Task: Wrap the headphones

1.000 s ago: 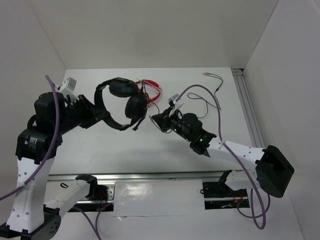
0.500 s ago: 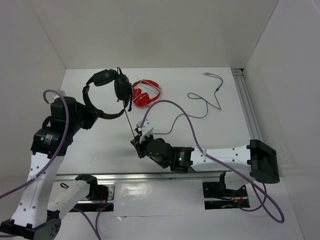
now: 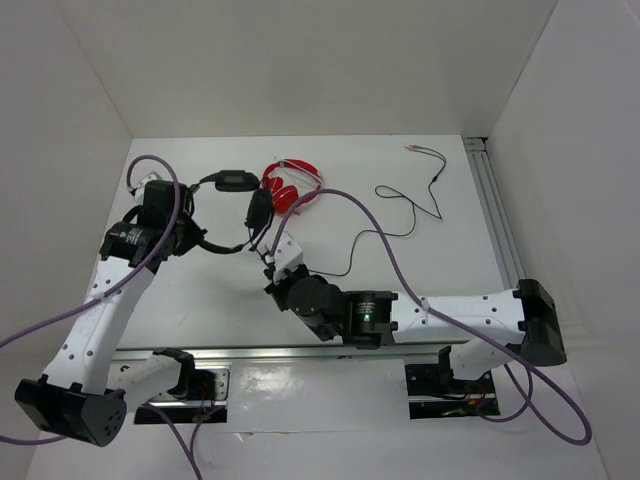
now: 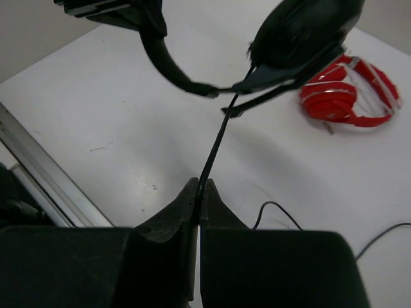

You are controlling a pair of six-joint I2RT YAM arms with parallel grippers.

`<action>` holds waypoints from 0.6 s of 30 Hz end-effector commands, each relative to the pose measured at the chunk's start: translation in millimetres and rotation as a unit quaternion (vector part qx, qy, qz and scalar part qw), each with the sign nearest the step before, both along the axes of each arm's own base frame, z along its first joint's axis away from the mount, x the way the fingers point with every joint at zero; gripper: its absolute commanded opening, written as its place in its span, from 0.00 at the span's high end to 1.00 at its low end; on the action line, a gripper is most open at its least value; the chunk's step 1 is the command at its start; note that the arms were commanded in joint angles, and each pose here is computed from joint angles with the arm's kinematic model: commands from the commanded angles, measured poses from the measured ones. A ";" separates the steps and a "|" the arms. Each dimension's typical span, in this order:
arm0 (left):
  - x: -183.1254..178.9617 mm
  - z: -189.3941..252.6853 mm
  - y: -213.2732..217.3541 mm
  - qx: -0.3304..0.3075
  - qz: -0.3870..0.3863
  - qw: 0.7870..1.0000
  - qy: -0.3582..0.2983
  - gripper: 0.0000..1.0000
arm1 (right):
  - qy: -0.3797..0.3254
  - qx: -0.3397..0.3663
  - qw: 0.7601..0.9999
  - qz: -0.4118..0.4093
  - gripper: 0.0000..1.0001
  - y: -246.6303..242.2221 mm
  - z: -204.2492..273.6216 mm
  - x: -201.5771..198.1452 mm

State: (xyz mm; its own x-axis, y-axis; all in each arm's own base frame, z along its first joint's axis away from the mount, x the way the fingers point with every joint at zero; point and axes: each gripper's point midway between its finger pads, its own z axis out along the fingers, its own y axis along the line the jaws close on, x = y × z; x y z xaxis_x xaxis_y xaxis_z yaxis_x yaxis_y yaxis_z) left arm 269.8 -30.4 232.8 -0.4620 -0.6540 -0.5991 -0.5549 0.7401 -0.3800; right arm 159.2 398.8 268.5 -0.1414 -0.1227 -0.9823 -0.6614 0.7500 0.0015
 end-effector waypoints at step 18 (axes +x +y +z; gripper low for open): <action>4.4 -21.3 -58.1 0.207 -0.282 0.936 0.049 1.00 | -0.152 -0.161 0.945 -0.239 0.88 -74.5 60.3 76.4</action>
State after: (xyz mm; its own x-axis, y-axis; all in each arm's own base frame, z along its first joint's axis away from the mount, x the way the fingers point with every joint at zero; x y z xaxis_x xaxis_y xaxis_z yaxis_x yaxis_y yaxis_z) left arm 270.9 -98.6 196.8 -0.7611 -0.0707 -0.6448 -0.0650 0.9974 -0.0326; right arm 225.2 348.2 285.5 0.0237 -0.5455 -0.8378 -0.2899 0.7982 -0.5280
